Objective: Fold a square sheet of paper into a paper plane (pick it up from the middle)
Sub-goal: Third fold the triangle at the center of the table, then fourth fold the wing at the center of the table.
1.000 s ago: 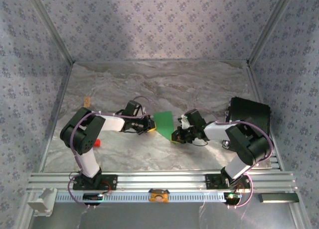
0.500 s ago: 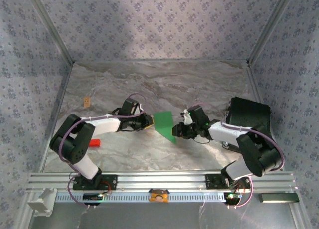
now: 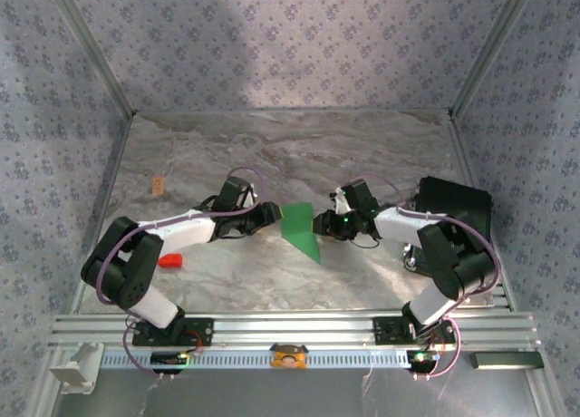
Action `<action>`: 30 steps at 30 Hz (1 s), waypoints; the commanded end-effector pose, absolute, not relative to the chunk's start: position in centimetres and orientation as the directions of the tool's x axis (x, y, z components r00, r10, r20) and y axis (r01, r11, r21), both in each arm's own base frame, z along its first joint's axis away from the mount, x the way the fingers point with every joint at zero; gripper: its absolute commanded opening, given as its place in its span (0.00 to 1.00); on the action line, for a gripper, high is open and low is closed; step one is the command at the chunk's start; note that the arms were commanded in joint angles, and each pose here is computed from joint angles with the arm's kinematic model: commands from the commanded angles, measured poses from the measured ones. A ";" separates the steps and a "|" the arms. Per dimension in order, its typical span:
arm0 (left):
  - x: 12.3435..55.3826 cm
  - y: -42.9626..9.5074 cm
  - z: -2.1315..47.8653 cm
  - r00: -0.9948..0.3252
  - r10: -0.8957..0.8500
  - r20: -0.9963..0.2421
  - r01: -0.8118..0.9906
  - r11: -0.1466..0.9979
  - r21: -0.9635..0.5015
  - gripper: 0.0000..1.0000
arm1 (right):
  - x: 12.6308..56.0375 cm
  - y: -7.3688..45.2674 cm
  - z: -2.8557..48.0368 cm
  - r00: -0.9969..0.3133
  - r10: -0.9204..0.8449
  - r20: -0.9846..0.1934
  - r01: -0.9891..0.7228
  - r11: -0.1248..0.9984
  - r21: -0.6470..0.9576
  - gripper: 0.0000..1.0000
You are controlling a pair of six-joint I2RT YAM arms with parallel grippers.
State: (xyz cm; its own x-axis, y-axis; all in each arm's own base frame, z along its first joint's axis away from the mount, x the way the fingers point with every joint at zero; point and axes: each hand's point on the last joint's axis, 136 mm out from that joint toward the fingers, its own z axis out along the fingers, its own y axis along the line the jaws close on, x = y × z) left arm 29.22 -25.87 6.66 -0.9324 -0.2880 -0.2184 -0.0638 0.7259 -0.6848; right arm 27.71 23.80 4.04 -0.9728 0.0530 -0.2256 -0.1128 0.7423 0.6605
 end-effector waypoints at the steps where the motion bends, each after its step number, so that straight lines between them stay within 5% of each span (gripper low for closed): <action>1: 29.5 -25.6 7.2 -0.906 -0.304 -0.293 -0.029 0.738 -0.674 0.57 | 28.0 24.9 4.0 -0.974 0.018 -0.224 -0.141 0.728 0.671 0.38; 13: 29.1 -25.2 6.9 -0.919 -0.295 -0.261 -0.046 0.738 -0.673 0.58 | 27.7 24.9 4.0 -0.975 -0.002 -0.223 -0.156 0.723 0.673 0.20; 30: 29.2 -26.2 6.4 -0.937 -0.274 -0.217 -0.047 0.715 -0.697 0.59 | 27.6 25.3 4.4 -0.976 -0.008 -0.216 -0.162 0.691 0.705 0.20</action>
State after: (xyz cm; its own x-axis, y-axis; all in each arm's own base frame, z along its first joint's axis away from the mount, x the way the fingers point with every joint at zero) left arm 28.36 -25.22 5.30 -0.9348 -0.2835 -0.2140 -0.0732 0.7433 -0.6650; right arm 27.33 24.80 3.81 -0.9776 0.0056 -0.2103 -0.1433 0.7142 0.6852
